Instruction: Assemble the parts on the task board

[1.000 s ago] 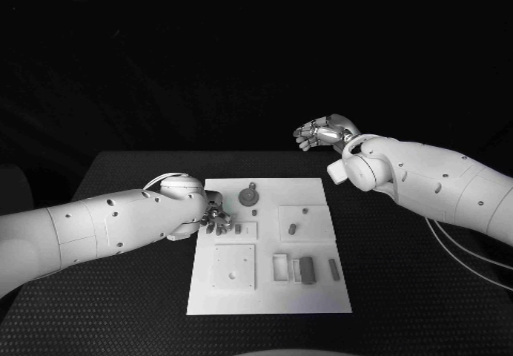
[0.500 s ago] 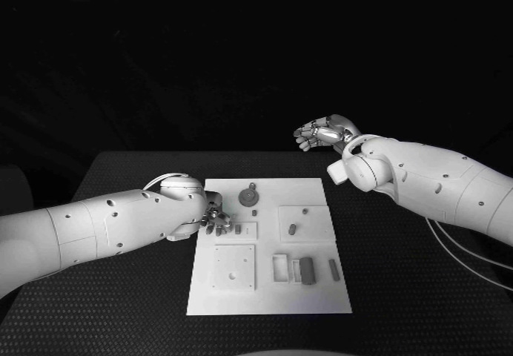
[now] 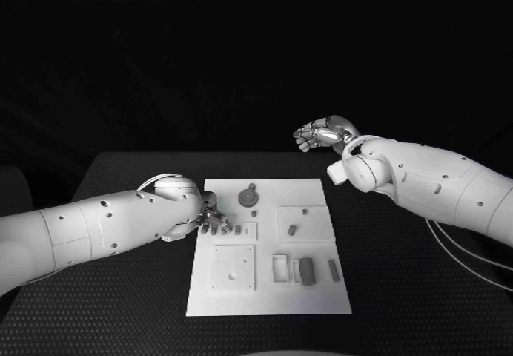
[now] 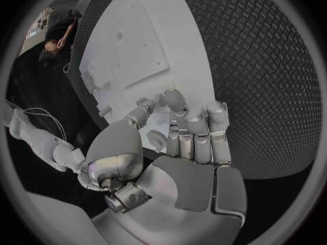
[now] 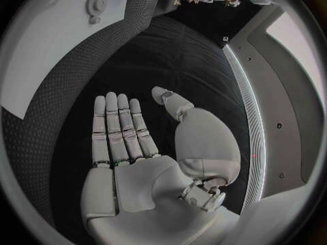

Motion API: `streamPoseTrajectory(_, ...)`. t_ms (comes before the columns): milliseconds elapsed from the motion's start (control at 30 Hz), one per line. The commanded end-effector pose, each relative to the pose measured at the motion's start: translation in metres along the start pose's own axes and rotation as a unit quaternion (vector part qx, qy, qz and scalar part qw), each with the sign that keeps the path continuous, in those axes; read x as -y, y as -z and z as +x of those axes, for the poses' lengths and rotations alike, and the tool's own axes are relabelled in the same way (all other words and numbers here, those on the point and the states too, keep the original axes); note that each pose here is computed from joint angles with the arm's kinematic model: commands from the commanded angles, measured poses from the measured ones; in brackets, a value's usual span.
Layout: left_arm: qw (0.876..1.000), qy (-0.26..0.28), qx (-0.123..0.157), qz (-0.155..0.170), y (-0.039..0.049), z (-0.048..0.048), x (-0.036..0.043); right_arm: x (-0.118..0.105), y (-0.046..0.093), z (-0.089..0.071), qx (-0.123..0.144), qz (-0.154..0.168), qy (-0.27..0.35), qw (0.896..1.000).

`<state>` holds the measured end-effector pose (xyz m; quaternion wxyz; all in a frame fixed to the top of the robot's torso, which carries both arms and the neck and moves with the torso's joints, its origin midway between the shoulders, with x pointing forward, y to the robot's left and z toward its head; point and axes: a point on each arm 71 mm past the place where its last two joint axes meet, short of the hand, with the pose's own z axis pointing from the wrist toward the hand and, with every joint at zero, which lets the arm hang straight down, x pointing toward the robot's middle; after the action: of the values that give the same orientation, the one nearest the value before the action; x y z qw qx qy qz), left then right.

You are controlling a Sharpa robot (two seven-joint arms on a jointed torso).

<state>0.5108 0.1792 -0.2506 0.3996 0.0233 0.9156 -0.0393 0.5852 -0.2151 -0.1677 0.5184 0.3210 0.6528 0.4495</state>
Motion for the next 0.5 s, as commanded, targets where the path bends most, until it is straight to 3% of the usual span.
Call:
streamPoseTrajectory(33, 1.0, 0.022, 0.008, -0.01, -0.0014, 0.0009, -0.0061, 0.0, 0.0, 0.001, -0.008, -0.003, 0.001, 1.0)
streamPoseTrajectory(233, 0.996, 0.084, 0.006, -0.004, -0.0004, -0.0028, -0.0099, 0.0, 0.001, 0.001, -0.008, -0.003, 0.001, 1.0)
streamPoseTrajectory(500, 0.989, 0.145, 0.029, 0.002, 0.0045, -0.0228, -0.0182, 0.001, 0.001, 0.0, -0.008, -0.002, 0.001, 1.0)
